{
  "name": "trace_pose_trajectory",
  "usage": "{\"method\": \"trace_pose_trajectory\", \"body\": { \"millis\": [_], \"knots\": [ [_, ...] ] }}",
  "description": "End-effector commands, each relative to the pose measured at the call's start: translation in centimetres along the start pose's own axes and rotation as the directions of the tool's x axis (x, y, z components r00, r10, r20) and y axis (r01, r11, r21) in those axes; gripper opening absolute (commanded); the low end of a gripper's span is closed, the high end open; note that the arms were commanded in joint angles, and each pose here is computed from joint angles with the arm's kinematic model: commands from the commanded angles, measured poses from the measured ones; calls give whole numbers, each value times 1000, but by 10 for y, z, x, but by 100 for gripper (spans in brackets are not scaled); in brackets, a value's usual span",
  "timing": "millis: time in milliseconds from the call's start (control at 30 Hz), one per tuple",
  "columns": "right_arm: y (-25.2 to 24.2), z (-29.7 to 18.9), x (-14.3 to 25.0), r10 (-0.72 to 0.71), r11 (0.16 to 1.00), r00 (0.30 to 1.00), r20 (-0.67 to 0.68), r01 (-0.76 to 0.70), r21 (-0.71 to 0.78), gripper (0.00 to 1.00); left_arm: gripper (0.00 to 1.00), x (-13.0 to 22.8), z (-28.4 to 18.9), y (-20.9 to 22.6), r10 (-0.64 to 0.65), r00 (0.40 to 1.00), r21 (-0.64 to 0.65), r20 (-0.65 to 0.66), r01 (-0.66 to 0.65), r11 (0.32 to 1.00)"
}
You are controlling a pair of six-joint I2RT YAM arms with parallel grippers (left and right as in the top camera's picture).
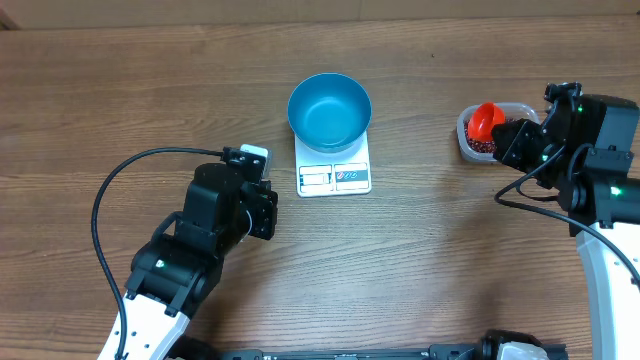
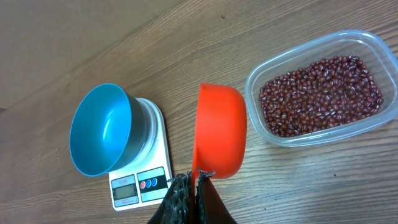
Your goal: Scoop item into bowl and weigh 150g on scale
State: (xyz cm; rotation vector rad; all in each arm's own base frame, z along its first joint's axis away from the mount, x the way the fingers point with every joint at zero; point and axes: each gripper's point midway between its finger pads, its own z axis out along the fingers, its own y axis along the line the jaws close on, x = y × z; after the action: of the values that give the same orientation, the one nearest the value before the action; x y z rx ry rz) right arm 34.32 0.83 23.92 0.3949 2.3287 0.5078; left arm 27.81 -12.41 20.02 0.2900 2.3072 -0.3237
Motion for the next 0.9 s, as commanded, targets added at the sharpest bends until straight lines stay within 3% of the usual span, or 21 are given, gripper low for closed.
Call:
{"method": "trace_pose_trajectory", "body": {
  "millis": [0, 233, 567, 867],
  "knots": [
    [6, -10, -12, -19, 1000, 999, 46, 19, -6, 4, 4, 6, 6, 4, -21, 1000, -15, -23, 21, 1000],
    [5, -10, -12, -18, 1000, 999, 48, 18, 1, 4, 4, 10, 12, 5, -14, 999, -19, -50, 13, 1000],
    [5, -10, -12, -19, 1000, 999, 48, 19, 1, 4, 4, 20, 28, 2, 221, 969, 23, -107, -220, 975],
    [4, -10, -13, -19, 1000, 999, 49, 19, 2, 4, 5, 10, 36, -6, 229, 971, 59, -65, -225, 973]
  ]
}}
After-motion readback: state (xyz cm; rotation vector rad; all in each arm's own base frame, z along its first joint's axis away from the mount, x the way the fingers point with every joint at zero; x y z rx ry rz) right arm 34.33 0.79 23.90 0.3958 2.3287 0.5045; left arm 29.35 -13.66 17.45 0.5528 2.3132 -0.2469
